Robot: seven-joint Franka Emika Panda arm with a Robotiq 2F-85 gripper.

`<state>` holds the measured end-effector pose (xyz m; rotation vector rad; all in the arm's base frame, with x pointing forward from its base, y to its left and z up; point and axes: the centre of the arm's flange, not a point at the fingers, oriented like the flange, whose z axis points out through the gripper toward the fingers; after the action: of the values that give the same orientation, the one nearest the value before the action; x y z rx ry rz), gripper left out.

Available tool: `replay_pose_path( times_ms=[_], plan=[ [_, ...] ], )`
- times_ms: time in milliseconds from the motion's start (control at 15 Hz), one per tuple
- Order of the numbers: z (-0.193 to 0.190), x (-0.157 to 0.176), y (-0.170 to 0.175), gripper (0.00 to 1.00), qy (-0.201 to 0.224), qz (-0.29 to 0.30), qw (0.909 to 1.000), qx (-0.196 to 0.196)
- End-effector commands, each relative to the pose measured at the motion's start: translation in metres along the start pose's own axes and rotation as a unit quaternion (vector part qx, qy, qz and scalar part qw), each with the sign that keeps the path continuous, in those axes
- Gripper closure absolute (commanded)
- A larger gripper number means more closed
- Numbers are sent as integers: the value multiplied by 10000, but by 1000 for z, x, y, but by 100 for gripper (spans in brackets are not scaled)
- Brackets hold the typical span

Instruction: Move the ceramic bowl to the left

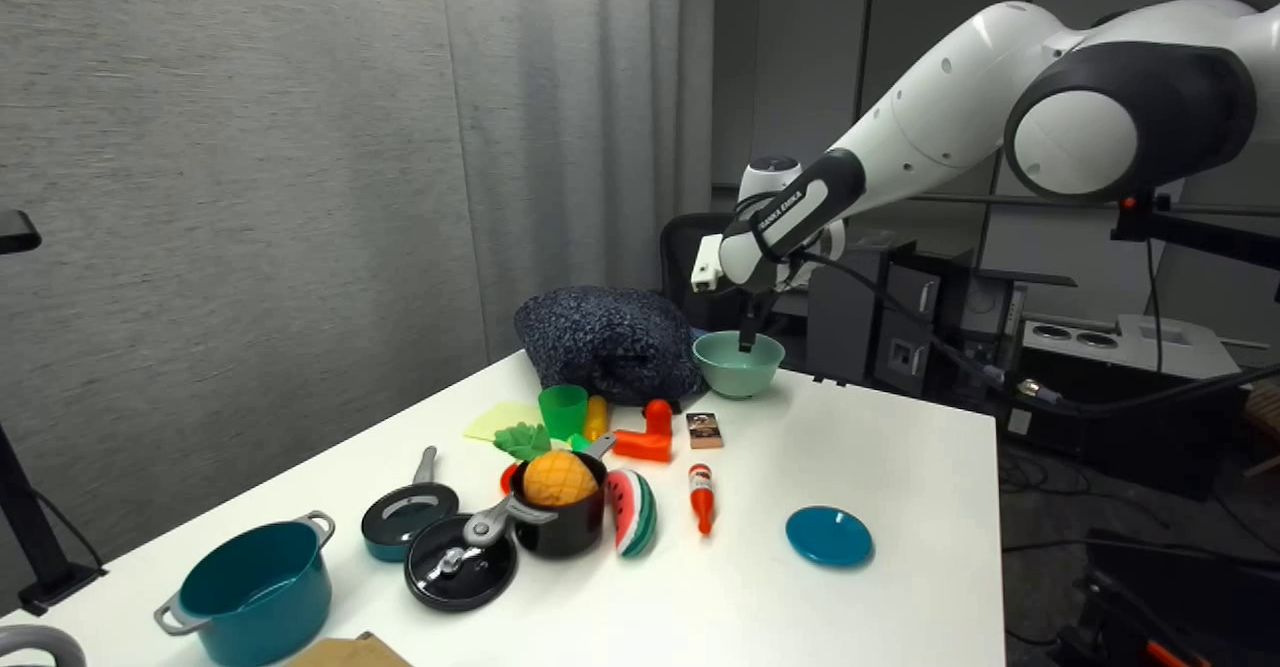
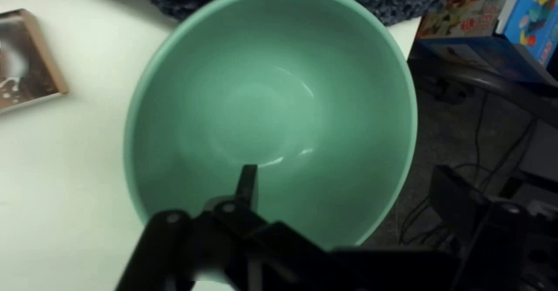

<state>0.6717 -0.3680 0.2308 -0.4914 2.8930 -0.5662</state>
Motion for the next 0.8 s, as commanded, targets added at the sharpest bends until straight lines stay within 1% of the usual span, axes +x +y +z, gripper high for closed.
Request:
replay_pose_path(
  times_ms=[0,267,400,600,667,733],
  plan=[
    [13,-7,-3,26,380,462,9974,390],
    [16,-6,1,58,502,622,9966,197],
    [16,-4,1,73,528,554,9971,-21],
    [12,-6,12,97,513,380,9972,-401],
    [9,-8,19,100,479,300,9969,-546],
    [7,-10,25,100,435,233,9965,-670]
  ],
)
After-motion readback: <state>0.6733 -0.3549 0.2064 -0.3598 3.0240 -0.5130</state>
